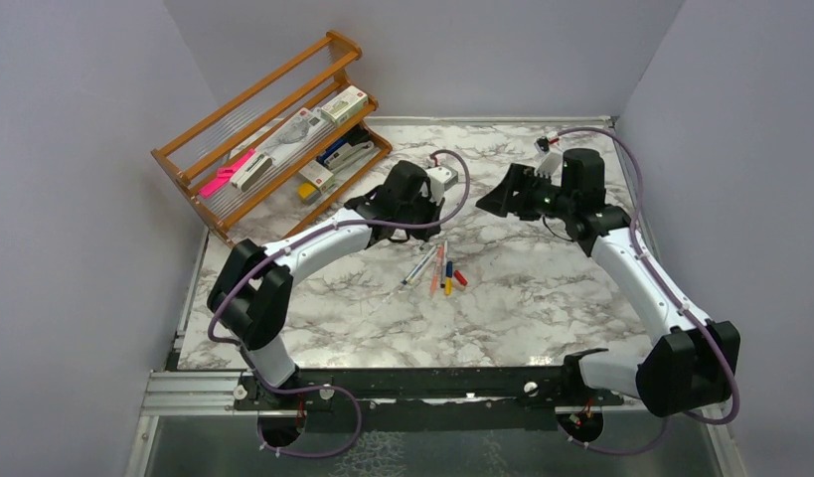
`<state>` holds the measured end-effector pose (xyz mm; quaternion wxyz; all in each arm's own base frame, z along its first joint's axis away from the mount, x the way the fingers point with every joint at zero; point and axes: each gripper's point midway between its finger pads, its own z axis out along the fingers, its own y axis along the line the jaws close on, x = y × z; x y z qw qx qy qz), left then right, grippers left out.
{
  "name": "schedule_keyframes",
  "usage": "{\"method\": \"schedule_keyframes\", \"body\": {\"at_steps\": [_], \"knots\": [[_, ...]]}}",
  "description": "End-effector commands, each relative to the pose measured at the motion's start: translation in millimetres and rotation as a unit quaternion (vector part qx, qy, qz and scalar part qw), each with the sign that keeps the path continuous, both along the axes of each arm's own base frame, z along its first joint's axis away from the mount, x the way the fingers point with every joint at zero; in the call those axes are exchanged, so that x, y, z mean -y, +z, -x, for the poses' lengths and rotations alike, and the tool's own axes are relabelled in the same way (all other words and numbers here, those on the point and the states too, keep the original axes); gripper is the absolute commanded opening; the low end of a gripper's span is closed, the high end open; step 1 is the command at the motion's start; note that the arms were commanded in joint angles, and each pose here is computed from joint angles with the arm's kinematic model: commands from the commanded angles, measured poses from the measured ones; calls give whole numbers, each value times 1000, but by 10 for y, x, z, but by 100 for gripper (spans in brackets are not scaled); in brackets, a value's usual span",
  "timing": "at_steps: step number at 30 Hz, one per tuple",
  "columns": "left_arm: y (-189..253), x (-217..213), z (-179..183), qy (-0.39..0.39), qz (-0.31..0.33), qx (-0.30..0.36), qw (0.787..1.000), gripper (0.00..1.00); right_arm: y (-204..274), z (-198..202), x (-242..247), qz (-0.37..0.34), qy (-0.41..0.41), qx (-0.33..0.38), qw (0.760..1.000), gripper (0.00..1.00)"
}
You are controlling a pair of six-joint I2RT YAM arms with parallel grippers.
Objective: Insert the pens into the pen caps
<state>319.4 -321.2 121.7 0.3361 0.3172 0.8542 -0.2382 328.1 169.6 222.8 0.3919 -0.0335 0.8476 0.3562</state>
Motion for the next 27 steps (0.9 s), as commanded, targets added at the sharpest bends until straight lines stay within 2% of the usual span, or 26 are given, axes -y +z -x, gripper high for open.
{"method": "schedule_keyframes", "body": {"at_steps": [1, 3, 5, 6, 14, 16, 21, 23, 27], "knots": [[623, 414, 15, -33, 100, 24, 994, 0, 185, -34, -170, -53, 31, 12, 998, 75], [712, 519, 11, -41, 109, 30, 993, 0, 204, -56, -196, -63, 34, 14, 997, 72], [808, 618, 33, -50, 117, 37, 991, 0, 226, -81, -222, -70, 39, 18, 997, 63], [806, 682, 18, -54, 117, 38, 991, 0, 216, -96, -225, -70, 39, 17, 997, 62], [929, 886, 101, -75, 131, 44, 988, 0, 147, -183, -238, -68, 36, 10, 997, 61], [948, 890, 98, -76, 132, 46, 987, 0, 129, -190, -235, -68, 34, 8, 997, 58], [972, 893, 86, -75, 133, 49, 987, 0, 101, -208, -220, -68, 25, 4, 997, 25], [974, 892, 87, -75, 133, 49, 987, 0, 88, -224, -207, -64, 19, 1, 998, 5], [983, 902, 82, -76, 135, 50, 987, 0, 95, -216, -215, -64, 23, -2, 998, 2]]}}
